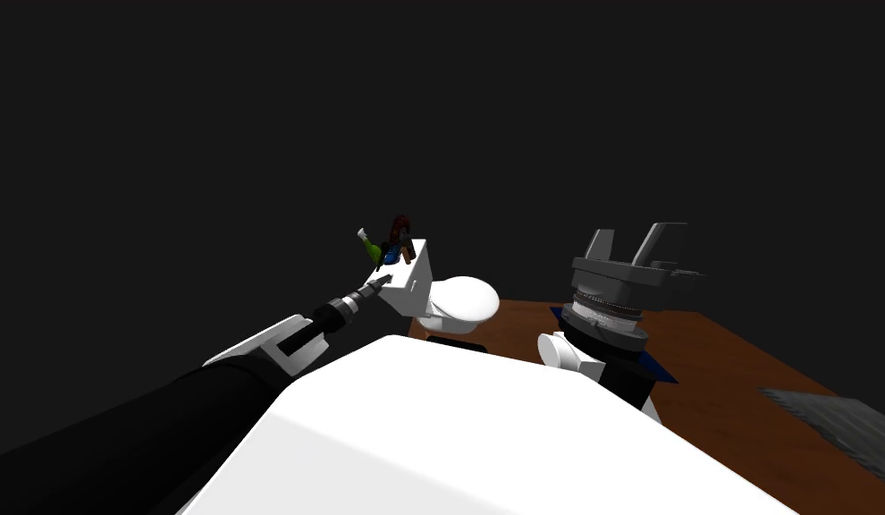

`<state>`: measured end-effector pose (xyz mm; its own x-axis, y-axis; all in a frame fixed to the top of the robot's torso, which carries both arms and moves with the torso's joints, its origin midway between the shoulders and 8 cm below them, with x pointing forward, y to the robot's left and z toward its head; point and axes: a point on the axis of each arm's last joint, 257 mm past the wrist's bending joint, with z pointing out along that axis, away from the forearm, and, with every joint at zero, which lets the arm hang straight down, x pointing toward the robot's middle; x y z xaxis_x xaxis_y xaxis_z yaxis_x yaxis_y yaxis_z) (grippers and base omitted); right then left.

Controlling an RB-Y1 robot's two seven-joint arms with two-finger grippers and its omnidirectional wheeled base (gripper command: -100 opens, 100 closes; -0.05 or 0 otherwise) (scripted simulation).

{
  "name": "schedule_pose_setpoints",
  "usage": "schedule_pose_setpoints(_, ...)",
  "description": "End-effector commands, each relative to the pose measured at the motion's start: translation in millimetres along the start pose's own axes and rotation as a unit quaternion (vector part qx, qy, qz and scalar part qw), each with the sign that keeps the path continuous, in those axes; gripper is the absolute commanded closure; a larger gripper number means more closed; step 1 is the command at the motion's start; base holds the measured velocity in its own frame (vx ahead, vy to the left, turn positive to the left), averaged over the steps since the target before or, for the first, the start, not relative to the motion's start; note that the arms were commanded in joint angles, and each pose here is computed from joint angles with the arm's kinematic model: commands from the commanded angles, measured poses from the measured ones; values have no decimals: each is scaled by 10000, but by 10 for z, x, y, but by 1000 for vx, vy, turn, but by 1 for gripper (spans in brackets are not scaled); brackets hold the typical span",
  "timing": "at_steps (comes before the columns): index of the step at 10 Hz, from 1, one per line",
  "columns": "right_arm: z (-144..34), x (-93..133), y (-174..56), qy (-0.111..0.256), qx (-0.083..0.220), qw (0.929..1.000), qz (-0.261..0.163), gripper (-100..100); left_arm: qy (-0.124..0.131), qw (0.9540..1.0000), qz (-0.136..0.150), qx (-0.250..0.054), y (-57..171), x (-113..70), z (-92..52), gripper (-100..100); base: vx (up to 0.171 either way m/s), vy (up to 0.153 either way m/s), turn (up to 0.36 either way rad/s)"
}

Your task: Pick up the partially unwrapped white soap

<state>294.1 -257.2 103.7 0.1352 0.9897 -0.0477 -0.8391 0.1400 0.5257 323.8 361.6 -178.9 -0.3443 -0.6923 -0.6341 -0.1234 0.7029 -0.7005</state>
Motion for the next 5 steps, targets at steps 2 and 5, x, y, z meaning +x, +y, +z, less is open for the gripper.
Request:
schedule_pose_setpoints(2, 0, 0, 0, 0, 0, 10000, 0, 0, 174, 9989, 263, -356, 195, -16, -24, -100, 28, -23, 5)
schedule_pose_setpoints(5, 0, 0, 0, 0, 0, 10000, 0, 0, 339, 9965, 509, -576, 305, -25, -32, -100, 26, -18, 7)
